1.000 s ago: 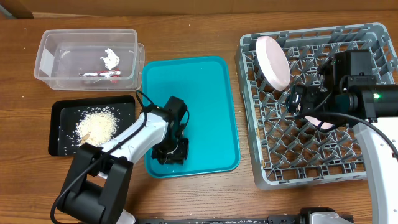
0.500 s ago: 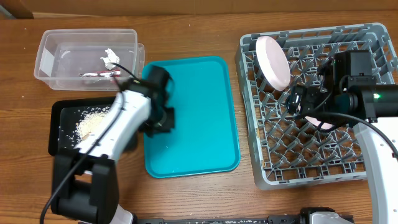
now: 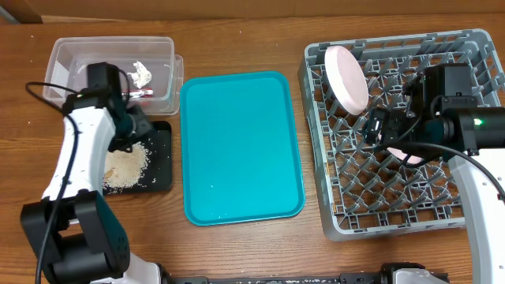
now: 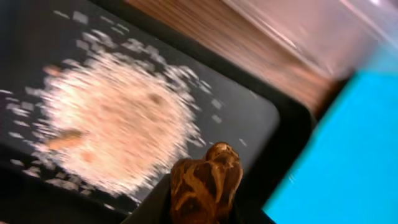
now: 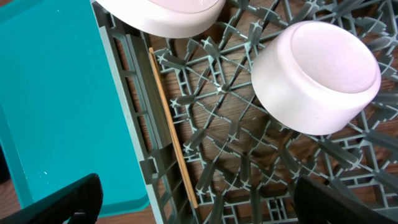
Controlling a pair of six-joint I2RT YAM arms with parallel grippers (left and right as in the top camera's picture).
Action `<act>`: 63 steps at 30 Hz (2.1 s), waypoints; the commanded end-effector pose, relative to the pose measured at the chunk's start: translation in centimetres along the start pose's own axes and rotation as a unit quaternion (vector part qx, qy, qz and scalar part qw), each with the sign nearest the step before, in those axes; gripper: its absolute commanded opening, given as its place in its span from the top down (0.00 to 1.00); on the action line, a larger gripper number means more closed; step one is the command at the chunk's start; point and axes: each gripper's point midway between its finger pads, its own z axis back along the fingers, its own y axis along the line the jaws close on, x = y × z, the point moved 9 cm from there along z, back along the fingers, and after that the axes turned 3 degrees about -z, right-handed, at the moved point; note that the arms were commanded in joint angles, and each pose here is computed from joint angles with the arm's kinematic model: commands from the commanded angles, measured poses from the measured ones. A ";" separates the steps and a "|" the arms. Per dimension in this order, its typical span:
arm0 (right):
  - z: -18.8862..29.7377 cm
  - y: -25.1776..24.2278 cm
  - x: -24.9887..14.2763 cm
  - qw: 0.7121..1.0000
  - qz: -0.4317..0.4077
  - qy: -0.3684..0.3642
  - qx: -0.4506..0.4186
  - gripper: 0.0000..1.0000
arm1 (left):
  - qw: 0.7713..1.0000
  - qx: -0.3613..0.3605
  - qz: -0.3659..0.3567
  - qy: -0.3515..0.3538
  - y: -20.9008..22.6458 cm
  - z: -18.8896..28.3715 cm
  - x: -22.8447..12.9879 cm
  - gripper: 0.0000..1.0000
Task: Sort waste into correct bins and load items into the dishwasher
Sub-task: 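Carry the brown scrap left and drop it onto the black rice tray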
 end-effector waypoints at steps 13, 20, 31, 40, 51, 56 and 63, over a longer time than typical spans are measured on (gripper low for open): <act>0.5 0.0 0.1 1.000 0.001 -0.007 -0.003 0.00 | 0.987 0.130 0.074 -0.055 5.3 -1.8 2.9 0.96; 0.5 0.0 0.1 1.000 0.001 -0.006 -0.003 0.00 | 0.986 0.146 0.085 -0.016 6.3 -5.6 3.0 0.96; 0.5 -0.1 0.1 1.000 0.001 -0.005 -0.004 0.00 | 0.981 0.159 0.107 0.011 8.3 -9.0 3.2 0.95; 0.5 -0.1 0.1 1.000 0.001 -0.005 -0.004 0.00 | 0.981 0.158 0.117 0.001 8.9 -9.1 3.6 0.75; 0.5 -0.1 0.0 1.000 0.001 -0.003 -0.004 0.00 | 0.983 0.139 0.118 0.005 8.6 -8.8 3.7 0.42; 0.5 -0.1 0.0 1.000 0.003 -0.002 -0.005 0.00 | 0.984 0.129 0.122 -0.019 8.4 -6.0 4.9 0.30; 0.5 0.1 0.5 1.000 0.005 -0.018 0.000 0.00 | 0.983 0.098 0.127 -0.085 7.5 0.9 7.3 0.25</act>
